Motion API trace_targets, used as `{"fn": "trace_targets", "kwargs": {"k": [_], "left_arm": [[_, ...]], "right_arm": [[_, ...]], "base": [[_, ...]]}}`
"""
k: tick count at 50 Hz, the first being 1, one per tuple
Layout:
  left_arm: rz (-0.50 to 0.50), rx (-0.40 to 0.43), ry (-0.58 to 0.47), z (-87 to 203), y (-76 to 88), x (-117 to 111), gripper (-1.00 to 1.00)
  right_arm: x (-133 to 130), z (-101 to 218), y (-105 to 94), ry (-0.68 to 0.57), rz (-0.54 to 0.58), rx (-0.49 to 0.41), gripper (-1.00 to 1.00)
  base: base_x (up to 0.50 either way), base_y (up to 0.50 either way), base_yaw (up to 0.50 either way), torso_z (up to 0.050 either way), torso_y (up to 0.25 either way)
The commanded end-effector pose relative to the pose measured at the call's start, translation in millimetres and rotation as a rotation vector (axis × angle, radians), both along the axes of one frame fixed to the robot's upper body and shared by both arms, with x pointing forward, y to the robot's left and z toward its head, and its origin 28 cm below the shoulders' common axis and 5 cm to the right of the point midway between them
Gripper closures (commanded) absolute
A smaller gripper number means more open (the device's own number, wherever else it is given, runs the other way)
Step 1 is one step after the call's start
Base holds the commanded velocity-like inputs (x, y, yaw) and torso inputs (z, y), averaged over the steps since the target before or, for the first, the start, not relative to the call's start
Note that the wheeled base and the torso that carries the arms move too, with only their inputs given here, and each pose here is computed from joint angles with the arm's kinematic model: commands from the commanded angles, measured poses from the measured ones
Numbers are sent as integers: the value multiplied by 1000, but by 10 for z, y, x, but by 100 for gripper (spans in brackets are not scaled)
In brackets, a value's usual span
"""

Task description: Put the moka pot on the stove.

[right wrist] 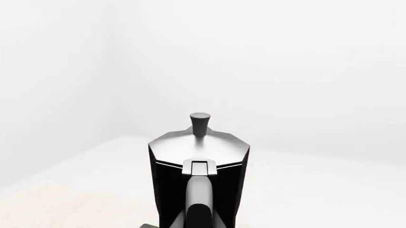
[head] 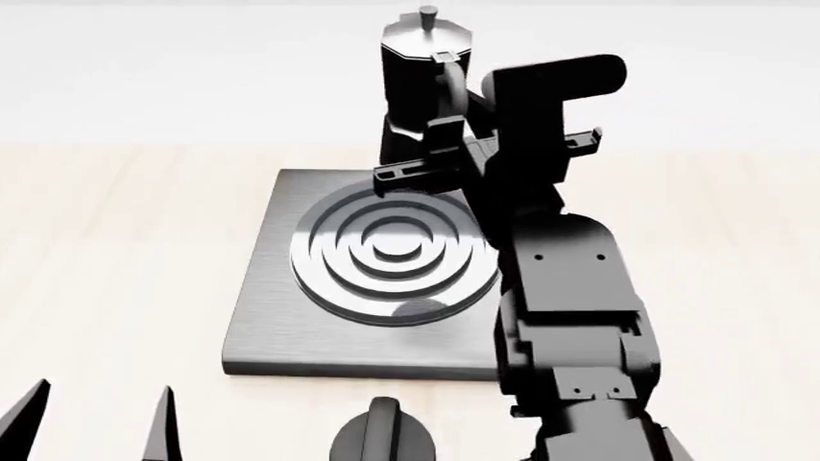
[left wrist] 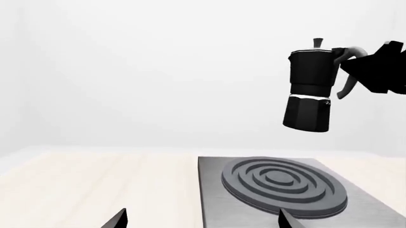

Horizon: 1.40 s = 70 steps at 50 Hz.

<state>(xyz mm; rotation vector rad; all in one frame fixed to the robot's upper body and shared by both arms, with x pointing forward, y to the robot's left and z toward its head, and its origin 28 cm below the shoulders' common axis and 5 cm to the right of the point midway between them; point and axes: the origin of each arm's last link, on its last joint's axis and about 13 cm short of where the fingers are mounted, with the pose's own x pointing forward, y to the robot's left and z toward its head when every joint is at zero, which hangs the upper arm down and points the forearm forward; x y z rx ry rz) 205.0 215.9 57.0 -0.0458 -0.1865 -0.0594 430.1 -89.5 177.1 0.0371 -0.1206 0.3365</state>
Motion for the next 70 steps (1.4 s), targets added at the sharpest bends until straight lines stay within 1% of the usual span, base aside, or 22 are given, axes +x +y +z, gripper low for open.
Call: {"fn": "trace_targets", "kwargs": {"k": [1, 12, 25, 35, 70], "left_arm": [[1, -2, -4, 16, 10, -13, -100], [1, -2, -5, 23, 13, -17, -100], [3, -4, -5, 24, 18, -15, -100], [7, -5, -6, 26, 28, -29, -100], [9, -7, -8, 31, 40, -39, -100]], "right_arm": [[32, 93, 77, -7, 16, 68, 100], [37, 136, 130, -2, 23, 70, 100], [22, 73, 160, 27, 14, 53, 100], [-10, -59, 170, 60, 8, 37, 100], [-71, -267, 192, 112, 14, 47, 100]], "base": [[0, 0, 0, 0, 0], [0, 0, 0, 0, 1], [0, 0, 0, 0, 2], [0, 0, 0, 0, 1], [0, 0, 0, 0, 1]]}}
